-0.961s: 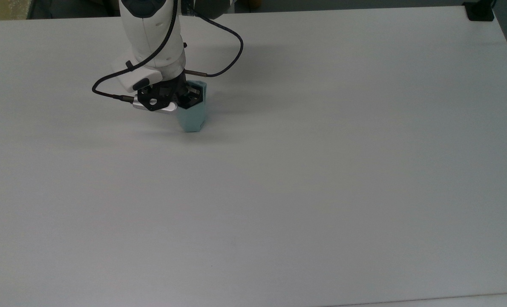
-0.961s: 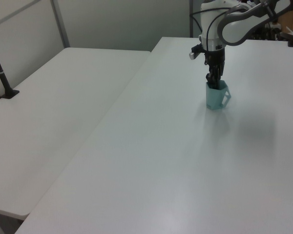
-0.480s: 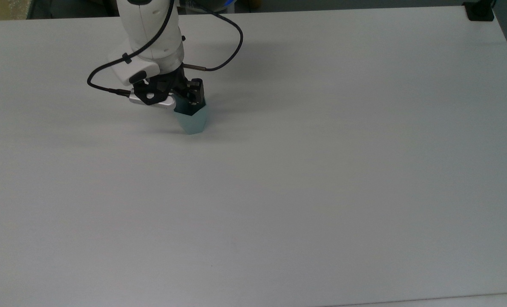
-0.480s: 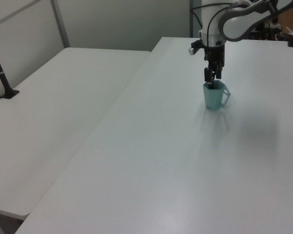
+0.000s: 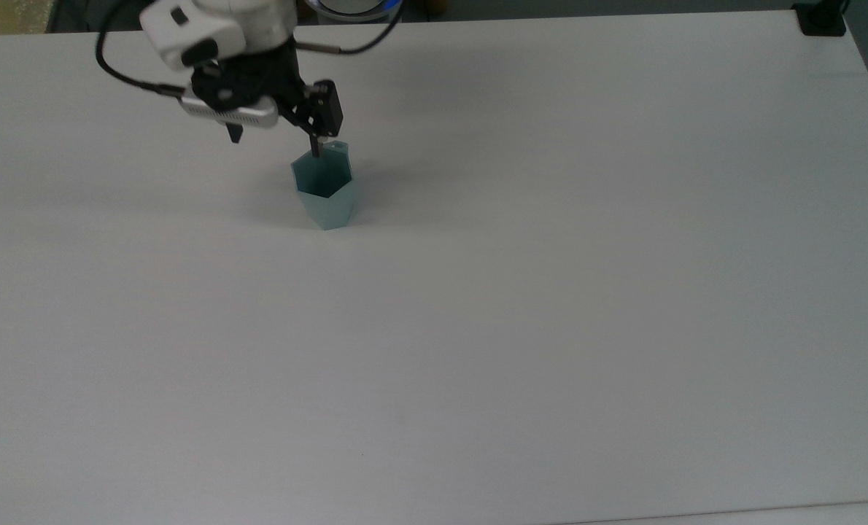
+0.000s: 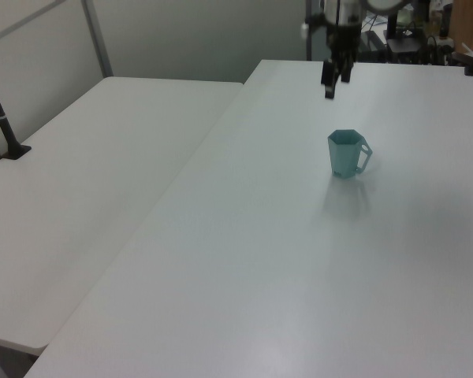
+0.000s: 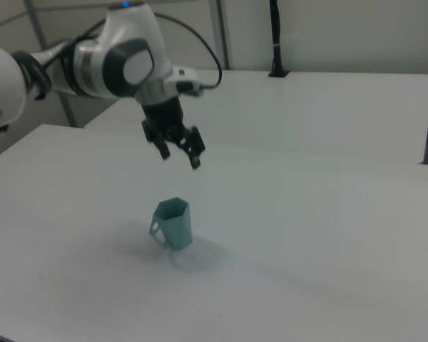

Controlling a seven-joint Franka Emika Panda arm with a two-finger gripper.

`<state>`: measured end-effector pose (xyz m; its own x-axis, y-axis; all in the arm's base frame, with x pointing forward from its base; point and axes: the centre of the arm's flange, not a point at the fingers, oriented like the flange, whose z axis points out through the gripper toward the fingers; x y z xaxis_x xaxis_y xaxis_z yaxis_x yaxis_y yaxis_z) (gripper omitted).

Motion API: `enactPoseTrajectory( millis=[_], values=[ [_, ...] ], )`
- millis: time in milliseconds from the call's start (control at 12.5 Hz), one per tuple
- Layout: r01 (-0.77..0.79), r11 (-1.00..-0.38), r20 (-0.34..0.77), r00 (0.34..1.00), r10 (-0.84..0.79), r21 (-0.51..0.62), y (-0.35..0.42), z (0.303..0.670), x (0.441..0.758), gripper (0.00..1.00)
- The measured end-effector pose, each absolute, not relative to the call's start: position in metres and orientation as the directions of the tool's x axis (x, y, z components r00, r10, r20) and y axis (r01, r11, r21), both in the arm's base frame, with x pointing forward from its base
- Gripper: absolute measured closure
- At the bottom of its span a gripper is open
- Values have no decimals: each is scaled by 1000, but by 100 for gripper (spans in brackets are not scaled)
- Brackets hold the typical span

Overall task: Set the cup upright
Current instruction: 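Open the gripper and raise it away from the cup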

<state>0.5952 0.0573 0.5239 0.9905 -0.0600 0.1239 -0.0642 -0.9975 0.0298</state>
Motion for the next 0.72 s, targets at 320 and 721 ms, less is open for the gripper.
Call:
enactPoseTrajectory(
  millis=[320, 721],
  values=[
    [-75, -997, 189, 979, -74, -1, 7, 604, 570, 0],
    [8, -1000, 123, 992, 8, 5, -14, 621, 545, 0]
  ],
)
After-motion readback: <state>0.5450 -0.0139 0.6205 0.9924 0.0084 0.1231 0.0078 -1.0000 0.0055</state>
